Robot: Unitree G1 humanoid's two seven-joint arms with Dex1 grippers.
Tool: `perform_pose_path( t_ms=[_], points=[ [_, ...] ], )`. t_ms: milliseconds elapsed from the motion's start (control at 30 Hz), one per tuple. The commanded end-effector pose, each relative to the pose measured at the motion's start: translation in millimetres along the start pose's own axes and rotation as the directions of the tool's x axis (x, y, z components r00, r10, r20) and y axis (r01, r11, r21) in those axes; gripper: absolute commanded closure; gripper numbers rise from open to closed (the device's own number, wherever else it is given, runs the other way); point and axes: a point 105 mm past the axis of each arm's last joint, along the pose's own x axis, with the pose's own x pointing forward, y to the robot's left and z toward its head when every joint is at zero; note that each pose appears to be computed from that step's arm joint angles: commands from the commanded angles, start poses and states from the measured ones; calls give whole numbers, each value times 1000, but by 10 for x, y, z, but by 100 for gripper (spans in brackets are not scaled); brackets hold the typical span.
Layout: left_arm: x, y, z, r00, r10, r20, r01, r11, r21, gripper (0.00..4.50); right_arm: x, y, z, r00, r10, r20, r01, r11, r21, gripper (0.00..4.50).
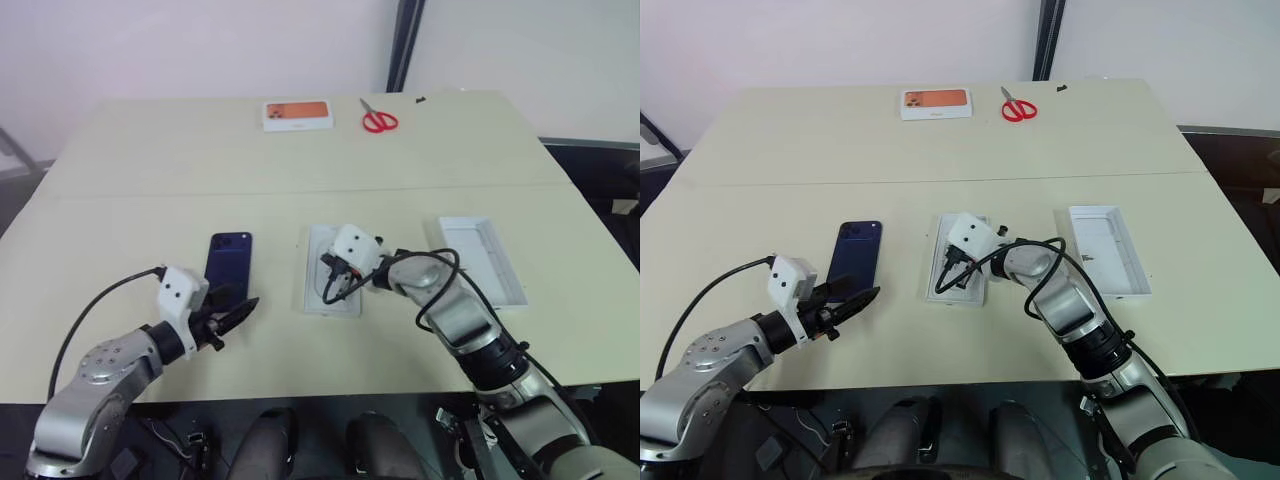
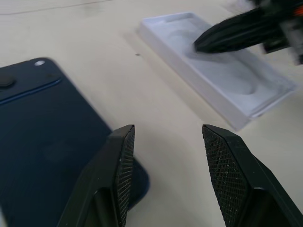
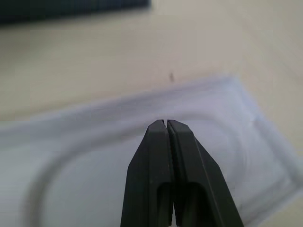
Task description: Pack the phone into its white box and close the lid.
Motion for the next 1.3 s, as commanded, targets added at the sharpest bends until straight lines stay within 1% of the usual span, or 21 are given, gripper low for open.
perform_pose_path(
  t_ms=[33,133,167,200,233,267,300,333,400,433,467,567,700,833,1000,1133,1300],
  points=[
    [-72,210,144,993,121,12,-120,990,-69,213,-29,11,286,995,29,95,-24,998,-55,440],
    [-145,417,206,974,225,16,-220,962,-163,213,73,51,404,992,42,117,-36,998,-46,440],
    [-171,514,181,962,272,-16,-270,944,-187,172,156,79,425,994,49,99,-46,998,-31,450],
    [-188,583,166,952,302,-44,-305,931,-201,155,232,103,447,995,53,83,-51,998,-27,450],
    [-194,627,173,946,320,-57,-325,920,-218,120,297,124,470,996,56,70,-55,998,-26,450],
    [-193,677,176,937,339,-81,-348,903,-250,77,379,157,502,996,64,56,-63,998,-25,450],
    [-187,720,166,929,354,-111,-371,886,-278,20,429,177,526,996,68,48,-67,997,-25,450],
    [-168,771,148,920,360,-155,-391,869,-302,9,489,193,553,997,71,39,-70,997,-21,450],
    [-111,831,204,919,352,-178,-394,840,-372,9,606,247,599,997,82,11,-82,996,-22,450],
    [-95,839,227,920,347,-181,-391,833,-392,9,636,260,610,996,85,3,-85,996,-23,450],
    [-58,833,234,924,320,-209,-379,830,-410,9,689,303,602,995,101,-24,-102,995,-24,450],
    [53,758,126,915,212,-343,-353,832,-428,9,806,438,516,982,150,-113,-154,988,-24,450],
    [169,688,62,908,141,-394,-328,826,-459,9,883,496,412,973,151,-174,-158,987,-27,450],
    [304,507,42,915,31,-403,-252,822,-510,9,913,486,336,968,125,-215,-141,988,-59,450],
    [409,280,-8,920,-83,-384,-161,812,-561,9,907,481,341,969,121,-215,-137,989,-63,450],
    [467,168,-18,926,-125,-356,-120,796,-594,9,900,479,343,970,120,-212,-136,989,-64,450],
    [535,57,43,940,-174,-292,-58,763,-643,9,900,487,337,970,124,-210,-141,988,-66,450]
  ],
)
